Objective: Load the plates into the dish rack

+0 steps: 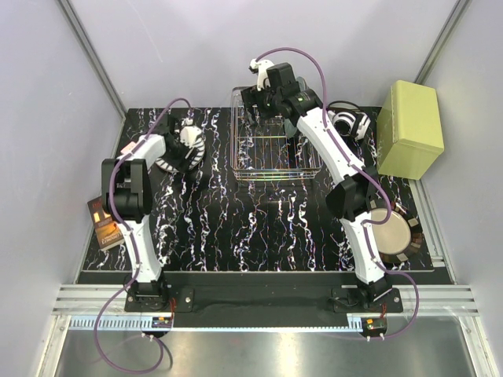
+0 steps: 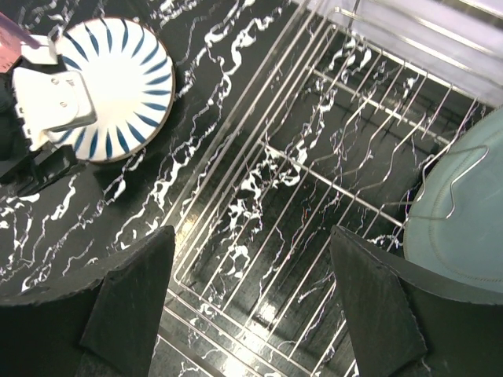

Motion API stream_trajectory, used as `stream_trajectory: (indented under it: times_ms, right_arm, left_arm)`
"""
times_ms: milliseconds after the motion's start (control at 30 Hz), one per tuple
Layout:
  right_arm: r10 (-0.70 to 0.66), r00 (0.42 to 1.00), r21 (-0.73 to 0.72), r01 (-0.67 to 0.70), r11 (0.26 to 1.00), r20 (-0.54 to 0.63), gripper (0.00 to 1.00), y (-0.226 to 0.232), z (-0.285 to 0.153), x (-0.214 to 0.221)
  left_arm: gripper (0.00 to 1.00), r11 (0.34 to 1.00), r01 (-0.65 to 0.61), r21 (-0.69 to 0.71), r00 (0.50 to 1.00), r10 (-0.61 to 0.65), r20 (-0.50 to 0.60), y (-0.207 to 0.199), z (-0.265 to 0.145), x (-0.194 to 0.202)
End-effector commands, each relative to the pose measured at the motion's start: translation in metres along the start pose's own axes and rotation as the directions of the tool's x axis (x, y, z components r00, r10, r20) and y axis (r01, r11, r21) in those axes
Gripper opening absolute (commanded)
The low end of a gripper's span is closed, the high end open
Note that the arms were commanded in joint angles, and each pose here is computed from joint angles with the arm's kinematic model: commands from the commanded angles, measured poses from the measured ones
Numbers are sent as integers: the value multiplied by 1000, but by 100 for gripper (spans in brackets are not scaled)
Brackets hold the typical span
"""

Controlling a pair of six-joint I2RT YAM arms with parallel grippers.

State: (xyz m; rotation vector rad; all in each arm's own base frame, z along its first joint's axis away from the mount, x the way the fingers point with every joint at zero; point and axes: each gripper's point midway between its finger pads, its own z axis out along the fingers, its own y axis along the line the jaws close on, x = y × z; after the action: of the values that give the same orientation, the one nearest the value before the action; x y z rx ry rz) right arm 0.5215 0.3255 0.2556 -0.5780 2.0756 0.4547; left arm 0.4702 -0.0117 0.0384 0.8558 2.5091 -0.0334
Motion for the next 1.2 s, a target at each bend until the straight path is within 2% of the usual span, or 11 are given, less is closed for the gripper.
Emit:
stream_trajectory:
  times_ms: [0, 100, 267, 367, 633, 833, 1033, 1167]
  right_arm:
    - [11, 1000, 21, -11, 1000, 21, 87, -4, -13, -9]
    - [11, 1000, 33, -12, 999, 23, 86, -7, -14, -10]
    - [11, 1000, 36, -11, 999, 24, 86, -6, -14, -10]
    - [10, 1000, 39, -11, 999, 22, 86, -6, -14, -9]
    - [12, 1000, 50, -13, 999, 17, 86, -9, -17, -8]
    - [11, 1000, 52, -12, 999, 14, 86, -8, -21, -8]
    - [10, 1000, 50, -9, 999, -20, 86, -9, -30, 3]
    - [106, 993, 37, -105, 994, -42, 86, -22, -48, 9]
  left_arm:
    - [65, 995, -83, -62, 997, 83, 4, 8, 9, -15]
    - [56, 993, -105, -48, 994, 104, -16, 1, 13, -10]
    - [15, 991, -129, -34, 991, 129, -23, -8, 12, -6]
    - [2, 989, -144, -17, 989, 144, -37, -18, 8, 3]
    - [0, 988, -138, 69, 989, 142, -51, -52, -12, 20]
    - [0, 961, -166, 220, 981, 183, -61, -114, -39, 46]
    - [0, 900, -214, 380, 968, 246, -39, -187, -69, 67]
    - [0, 842, -274, 464, 951, 311, -3, -235, -90, 75]
